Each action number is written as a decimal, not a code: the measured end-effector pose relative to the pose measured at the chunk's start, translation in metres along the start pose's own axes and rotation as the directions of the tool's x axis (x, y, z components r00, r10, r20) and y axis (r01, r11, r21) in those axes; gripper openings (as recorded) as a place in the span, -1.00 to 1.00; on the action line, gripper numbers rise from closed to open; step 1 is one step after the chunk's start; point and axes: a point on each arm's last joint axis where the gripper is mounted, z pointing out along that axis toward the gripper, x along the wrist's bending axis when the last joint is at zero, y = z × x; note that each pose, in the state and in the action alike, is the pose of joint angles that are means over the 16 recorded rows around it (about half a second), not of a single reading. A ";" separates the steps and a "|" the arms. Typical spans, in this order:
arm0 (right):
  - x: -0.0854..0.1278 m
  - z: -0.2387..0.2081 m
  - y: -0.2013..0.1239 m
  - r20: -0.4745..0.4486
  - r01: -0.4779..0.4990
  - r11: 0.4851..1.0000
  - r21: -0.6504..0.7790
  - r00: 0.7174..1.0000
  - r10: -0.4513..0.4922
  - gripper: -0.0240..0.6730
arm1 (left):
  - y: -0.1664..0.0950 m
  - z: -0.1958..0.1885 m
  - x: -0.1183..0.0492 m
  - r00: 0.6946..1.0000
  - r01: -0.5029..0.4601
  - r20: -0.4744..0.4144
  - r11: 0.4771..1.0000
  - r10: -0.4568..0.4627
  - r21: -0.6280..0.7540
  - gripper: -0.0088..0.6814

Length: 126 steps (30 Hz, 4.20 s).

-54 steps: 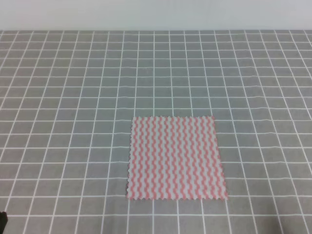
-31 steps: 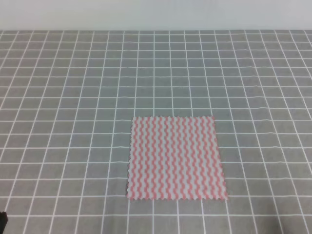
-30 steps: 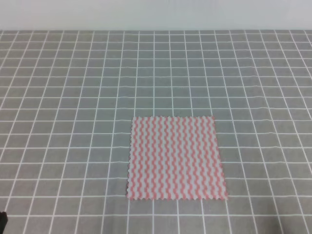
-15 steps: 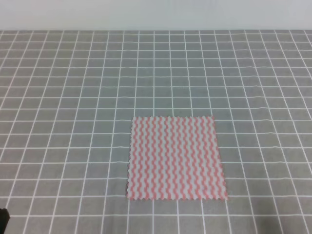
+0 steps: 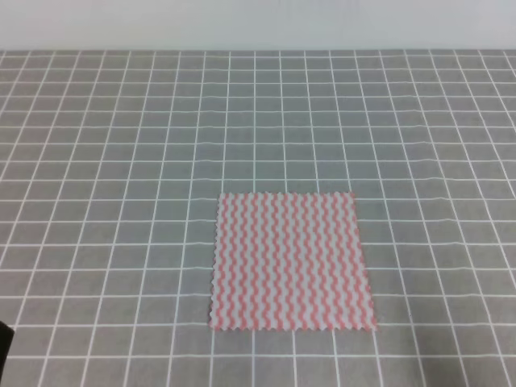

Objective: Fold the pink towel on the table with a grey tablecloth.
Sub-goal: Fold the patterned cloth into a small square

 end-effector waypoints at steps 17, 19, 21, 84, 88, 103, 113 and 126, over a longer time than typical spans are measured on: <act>0.008 0.000 0.003 -0.024 -0.023 0.999 0.049 0.999 0.024 -0.98 | 0.009 0.000 0.000 0.998 0.068 -0.003 0.994 -0.069 -0.081 -0.99; 0.011 0.001 0.006 -0.029 -0.026 0.998 0.064 0.999 0.028 -0.98 | 0.011 0.000 -0.003 0.998 0.055 0.000 0.996 -0.055 -0.070 -0.99; 0.016 0.003 0.009 -0.033 -0.021 0.996 0.089 0.999 0.024 -0.98 | 0.015 0.001 -0.006 0.999 0.033 0.005 0.998 -0.032 -0.048 -0.99; 0.077 0.176 -0.096 0.027 0.042 0.422 0.906 0.988 -0.155 -0.12 | 0.018 0.118 -0.076 0.909 -0.378 0.361 0.776 0.208 0.505 -0.99; 0.073 0.179 -0.100 0.042 0.033 0.424 0.905 0.985 -0.166 -0.06 | 0.018 0.118 -0.076 0.908 -0.381 0.363 0.775 0.210 0.504 -0.99; 0.063 0.185 -0.103 0.081 0.007 0.435 0.900 0.980 -0.183 -0.06 | 0.018 0.118 -0.076 0.904 -0.389 0.369 0.773 0.216 0.501 -0.99; 0.053 0.188 -0.104 0.141 -0.054 0.428 0.902 0.975 -0.174 -0.07 | 0.017 0.117 -0.076 0.901 -0.395 0.374 0.770 0.219 0.501 -0.99; 0.053 0.188 -0.105 0.159 -0.083 0.410 0.908 0.975 -0.156 -0.07 | 0.018 0.118 -0.075 0.898 -0.405 0.374 0.769 0.233 0.495 -0.98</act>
